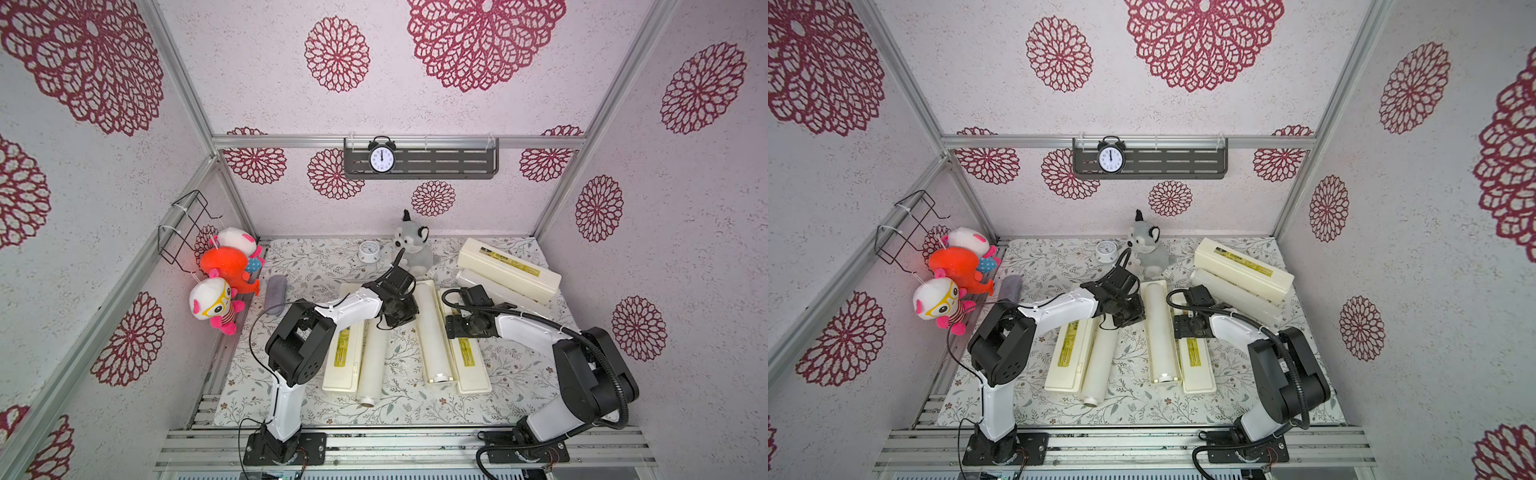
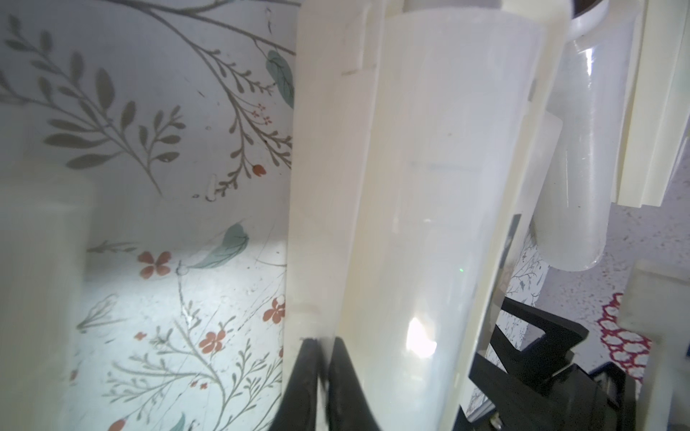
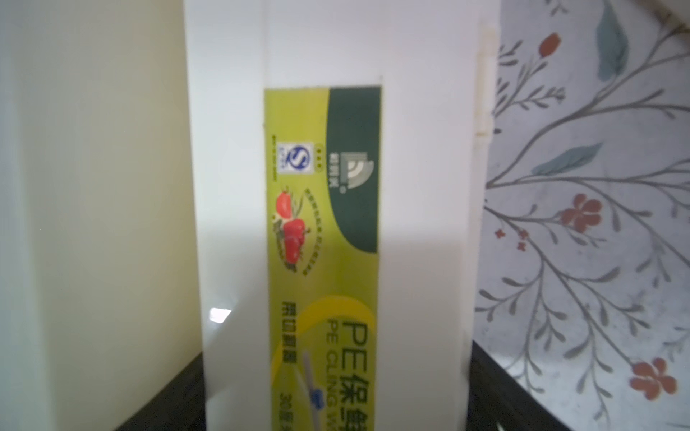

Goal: Put plastic wrap rolls into dispensers
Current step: Pick up the lid from the center of the board, then close the lid on the plastic wrap cutting box.

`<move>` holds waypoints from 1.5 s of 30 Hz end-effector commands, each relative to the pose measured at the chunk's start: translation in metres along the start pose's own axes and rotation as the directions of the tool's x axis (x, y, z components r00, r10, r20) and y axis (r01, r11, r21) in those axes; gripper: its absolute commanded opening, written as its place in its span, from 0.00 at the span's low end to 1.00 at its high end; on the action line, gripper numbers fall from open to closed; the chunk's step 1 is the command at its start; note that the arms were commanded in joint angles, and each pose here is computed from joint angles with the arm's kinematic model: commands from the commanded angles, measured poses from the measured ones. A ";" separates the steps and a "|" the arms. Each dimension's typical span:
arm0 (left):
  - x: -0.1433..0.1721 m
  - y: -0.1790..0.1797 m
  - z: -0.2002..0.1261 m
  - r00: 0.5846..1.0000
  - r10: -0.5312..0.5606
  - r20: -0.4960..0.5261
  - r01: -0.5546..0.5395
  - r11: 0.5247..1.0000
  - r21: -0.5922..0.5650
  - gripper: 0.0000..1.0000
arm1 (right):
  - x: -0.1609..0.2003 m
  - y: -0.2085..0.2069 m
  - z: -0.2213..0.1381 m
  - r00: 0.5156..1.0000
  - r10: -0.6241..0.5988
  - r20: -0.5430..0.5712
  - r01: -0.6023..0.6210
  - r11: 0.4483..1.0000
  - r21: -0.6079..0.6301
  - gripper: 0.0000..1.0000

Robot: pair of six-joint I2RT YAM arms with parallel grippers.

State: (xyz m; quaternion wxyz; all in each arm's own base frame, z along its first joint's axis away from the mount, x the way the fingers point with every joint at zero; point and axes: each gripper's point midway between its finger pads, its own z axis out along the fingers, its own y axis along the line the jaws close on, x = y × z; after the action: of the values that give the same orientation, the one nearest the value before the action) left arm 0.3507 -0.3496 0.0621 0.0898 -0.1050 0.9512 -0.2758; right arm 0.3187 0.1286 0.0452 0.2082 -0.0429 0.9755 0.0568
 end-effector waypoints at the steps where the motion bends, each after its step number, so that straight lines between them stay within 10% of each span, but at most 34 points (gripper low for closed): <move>1: 0.008 -0.012 -0.014 0.999 0.019 -0.026 -0.018 1.000 0.022 0.16 | -0.015 -0.011 -0.026 0.997 -0.028 0.066 0.025 0.999 0.041 0.74; 19: -0.056 -0.010 -0.091 0.991 0.045 0.123 -0.072 0.972 0.222 0.51 | -0.064 0.034 -0.104 0.987 -0.008 0.160 0.019 0.998 -0.065 0.73; 45: -0.096 0.001 -0.100 0.992 0.049 0.117 -0.092 0.913 0.398 0.64 | -0.051 0.113 -0.030 1.000 -0.014 0.001 0.014 1.000 -0.021 0.73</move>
State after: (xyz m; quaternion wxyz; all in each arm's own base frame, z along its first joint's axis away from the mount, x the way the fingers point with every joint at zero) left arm 0.4149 -0.2653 0.1505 0.1671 -0.0827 0.8799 -0.4371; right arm 0.3356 0.2342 0.0922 0.1934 -0.0599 0.9769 0.0685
